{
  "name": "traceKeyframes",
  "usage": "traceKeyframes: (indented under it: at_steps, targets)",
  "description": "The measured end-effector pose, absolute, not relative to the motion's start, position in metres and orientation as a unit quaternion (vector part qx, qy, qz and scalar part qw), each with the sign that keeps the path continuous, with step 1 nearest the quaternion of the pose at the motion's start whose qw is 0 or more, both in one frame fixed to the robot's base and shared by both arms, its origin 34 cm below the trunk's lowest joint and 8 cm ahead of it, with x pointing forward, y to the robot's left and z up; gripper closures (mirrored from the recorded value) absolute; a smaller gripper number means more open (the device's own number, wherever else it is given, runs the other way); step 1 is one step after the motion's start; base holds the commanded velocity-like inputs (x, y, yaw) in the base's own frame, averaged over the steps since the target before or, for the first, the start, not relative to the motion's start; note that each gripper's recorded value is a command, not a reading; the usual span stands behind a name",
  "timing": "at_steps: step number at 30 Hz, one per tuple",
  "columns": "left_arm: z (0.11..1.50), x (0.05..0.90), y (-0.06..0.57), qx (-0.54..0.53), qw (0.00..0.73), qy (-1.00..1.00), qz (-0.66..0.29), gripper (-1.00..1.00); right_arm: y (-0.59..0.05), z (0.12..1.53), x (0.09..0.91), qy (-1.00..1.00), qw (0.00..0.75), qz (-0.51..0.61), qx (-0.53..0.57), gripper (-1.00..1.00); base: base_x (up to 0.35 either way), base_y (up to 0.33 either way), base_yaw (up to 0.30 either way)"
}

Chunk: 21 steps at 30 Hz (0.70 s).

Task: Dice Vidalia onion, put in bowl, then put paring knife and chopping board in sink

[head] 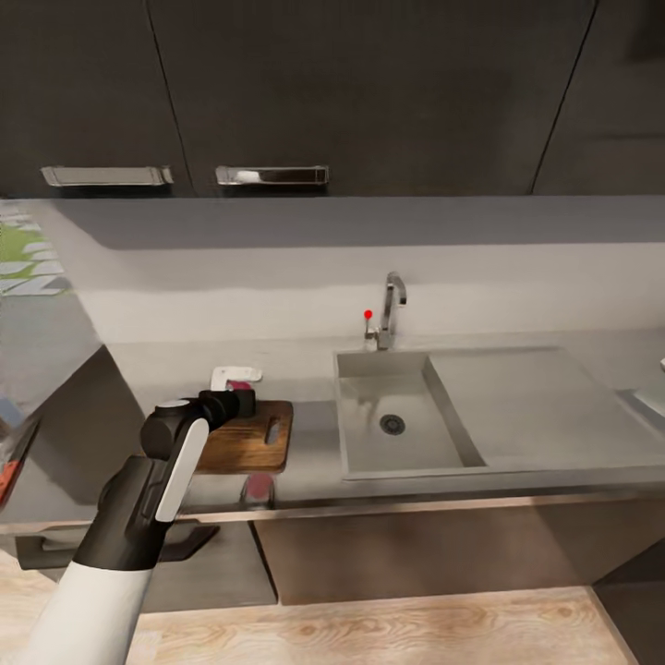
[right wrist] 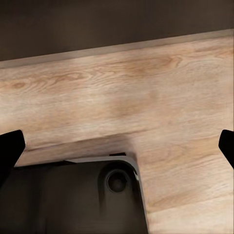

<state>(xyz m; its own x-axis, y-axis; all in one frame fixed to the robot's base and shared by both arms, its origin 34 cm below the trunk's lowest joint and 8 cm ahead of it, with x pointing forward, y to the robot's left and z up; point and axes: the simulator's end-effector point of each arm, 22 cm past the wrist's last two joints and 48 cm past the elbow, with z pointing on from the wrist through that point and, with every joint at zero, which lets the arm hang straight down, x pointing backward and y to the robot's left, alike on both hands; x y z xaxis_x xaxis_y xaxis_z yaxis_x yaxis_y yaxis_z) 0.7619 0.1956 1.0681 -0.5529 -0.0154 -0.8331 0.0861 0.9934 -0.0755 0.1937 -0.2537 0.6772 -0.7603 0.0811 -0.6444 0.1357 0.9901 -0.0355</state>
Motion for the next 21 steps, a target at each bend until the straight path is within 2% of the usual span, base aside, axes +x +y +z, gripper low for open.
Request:
traceKeyframes:
  at_steps: [7,21]
  targets:
    - [1.062,0.758,0.196,0.02,0.466,0.883,-0.054,1.0,-0.254,0.678,0.195,0.936,0.345,-0.04,0.058,-1.0,0.0,0.251,0.0]
    - [1.04,0.749,0.194,0.02,0.446,0.893,-0.055,1.0,-0.254,0.678,0.196,0.936,0.345,-0.04,0.058,-1.0,0.0,0.013,0.0]
